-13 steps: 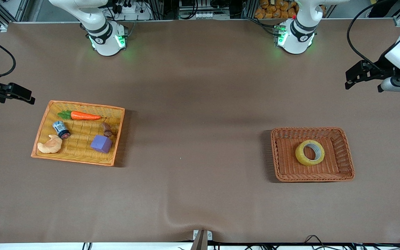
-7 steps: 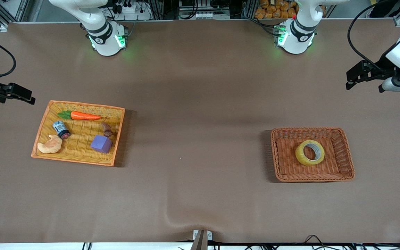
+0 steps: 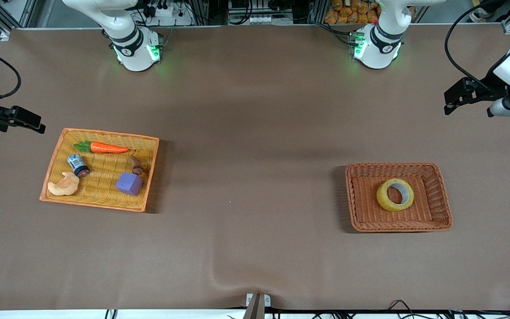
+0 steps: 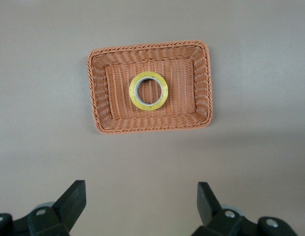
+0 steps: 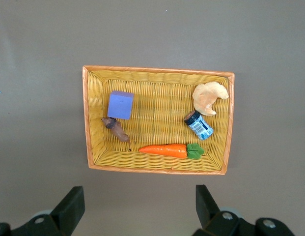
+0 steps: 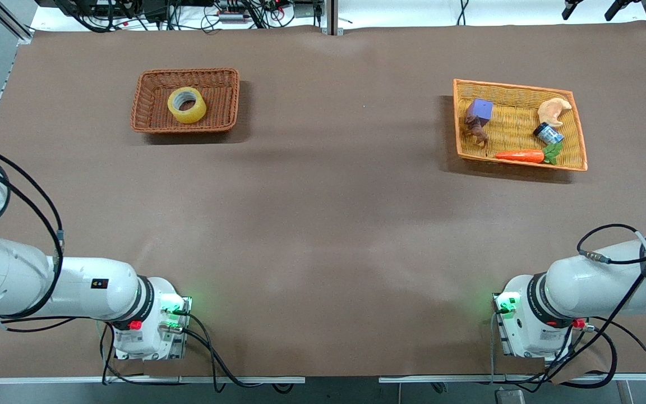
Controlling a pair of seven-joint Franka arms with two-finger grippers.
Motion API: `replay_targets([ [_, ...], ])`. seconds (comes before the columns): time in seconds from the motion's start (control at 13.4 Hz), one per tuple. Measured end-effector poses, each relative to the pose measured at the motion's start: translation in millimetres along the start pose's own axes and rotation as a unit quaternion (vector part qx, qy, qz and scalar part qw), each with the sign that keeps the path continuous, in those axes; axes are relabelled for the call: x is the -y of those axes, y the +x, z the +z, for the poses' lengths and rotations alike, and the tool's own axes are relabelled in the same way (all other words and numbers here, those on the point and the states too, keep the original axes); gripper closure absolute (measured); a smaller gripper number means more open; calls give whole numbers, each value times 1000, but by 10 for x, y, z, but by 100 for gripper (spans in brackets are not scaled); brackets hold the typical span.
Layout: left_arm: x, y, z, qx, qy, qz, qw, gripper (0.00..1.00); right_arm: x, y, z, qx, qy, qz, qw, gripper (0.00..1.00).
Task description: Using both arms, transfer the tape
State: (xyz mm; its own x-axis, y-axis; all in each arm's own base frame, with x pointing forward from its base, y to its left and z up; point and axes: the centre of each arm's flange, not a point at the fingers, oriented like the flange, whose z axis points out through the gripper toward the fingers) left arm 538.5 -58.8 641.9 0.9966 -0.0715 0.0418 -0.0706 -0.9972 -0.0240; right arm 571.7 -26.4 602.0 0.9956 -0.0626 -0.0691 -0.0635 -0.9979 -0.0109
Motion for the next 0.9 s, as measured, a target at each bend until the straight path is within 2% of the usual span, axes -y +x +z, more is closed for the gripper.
replay_targets([
  [0.6, -19, -6, -4, 1, -5, -3, 1000, 0, 6, 6, -6, -3, 0, -1, 1000, 0],
  [0.9, -20, -30, 15, 12, -4, -2, 1000, 0, -53, 7, -24, -4, 0, -2, 1000, 0],
])
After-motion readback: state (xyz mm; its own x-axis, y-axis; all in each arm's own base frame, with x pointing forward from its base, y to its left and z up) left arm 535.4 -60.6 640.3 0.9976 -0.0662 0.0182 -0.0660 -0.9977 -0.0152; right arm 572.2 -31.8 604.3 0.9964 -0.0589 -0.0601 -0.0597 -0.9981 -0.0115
